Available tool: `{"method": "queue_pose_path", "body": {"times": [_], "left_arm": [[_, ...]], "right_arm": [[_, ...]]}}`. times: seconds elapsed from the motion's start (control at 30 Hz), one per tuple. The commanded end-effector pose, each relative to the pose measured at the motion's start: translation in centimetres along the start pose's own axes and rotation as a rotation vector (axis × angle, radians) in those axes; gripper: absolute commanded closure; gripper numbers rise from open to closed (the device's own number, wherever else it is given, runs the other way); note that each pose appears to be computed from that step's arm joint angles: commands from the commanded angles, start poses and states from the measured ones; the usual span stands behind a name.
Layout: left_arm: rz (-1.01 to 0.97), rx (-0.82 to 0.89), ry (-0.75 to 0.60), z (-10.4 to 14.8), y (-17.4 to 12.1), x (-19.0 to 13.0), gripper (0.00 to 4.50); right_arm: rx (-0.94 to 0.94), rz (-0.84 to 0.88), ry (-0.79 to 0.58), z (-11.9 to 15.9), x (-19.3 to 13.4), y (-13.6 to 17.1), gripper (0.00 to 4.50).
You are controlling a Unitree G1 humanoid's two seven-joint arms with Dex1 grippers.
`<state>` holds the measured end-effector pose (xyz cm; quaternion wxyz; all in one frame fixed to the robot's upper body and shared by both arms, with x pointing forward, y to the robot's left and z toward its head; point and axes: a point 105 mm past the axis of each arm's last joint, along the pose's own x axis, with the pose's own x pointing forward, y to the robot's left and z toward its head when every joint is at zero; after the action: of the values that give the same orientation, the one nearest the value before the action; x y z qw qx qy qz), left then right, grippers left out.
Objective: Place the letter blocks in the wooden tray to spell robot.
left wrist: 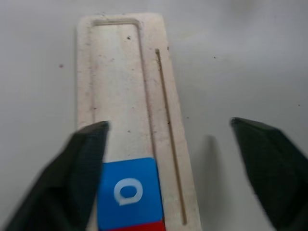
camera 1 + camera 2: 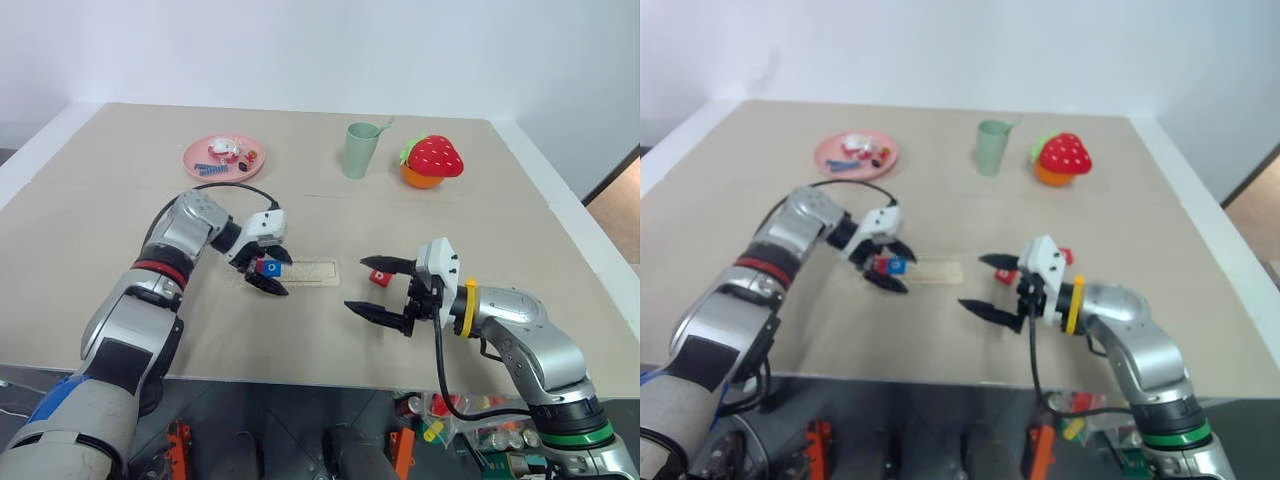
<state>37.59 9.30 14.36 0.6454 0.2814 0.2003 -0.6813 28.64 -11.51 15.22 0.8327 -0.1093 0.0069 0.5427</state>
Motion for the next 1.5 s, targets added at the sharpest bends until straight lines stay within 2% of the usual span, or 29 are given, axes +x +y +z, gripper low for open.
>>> {"method": "queue_pose_path", "body": {"times": [0.03, 0.37, 0.9, 1.5], "left_arm": [[0.073, 0.020, -0.066, 2.2, 1.0, -1.7, 0.06], [0.152, -0.061, -0.033, -0.6, 1.5, -0.7, 0.06], [0.117, -0.092, -0.012, -1.7, 0.9, 0.1, 0.06], [0.176, -0.082, 0.050, -4.1, 1.0, 1.0, 0.06]], "right_arm": [[-0.033, -0.008, -0.013, 0.6, -0.4, -0.3, 0.00], [-0.033, -0.002, -0.007, 0.3, -0.4, -0.2, 0.00], [-0.037, -0.005, 0.011, -0.1, -0.9, 0.2, 0.00], [-0.038, -0.001, 0.019, -0.2, -1.0, 0.3, 0.00]]}}
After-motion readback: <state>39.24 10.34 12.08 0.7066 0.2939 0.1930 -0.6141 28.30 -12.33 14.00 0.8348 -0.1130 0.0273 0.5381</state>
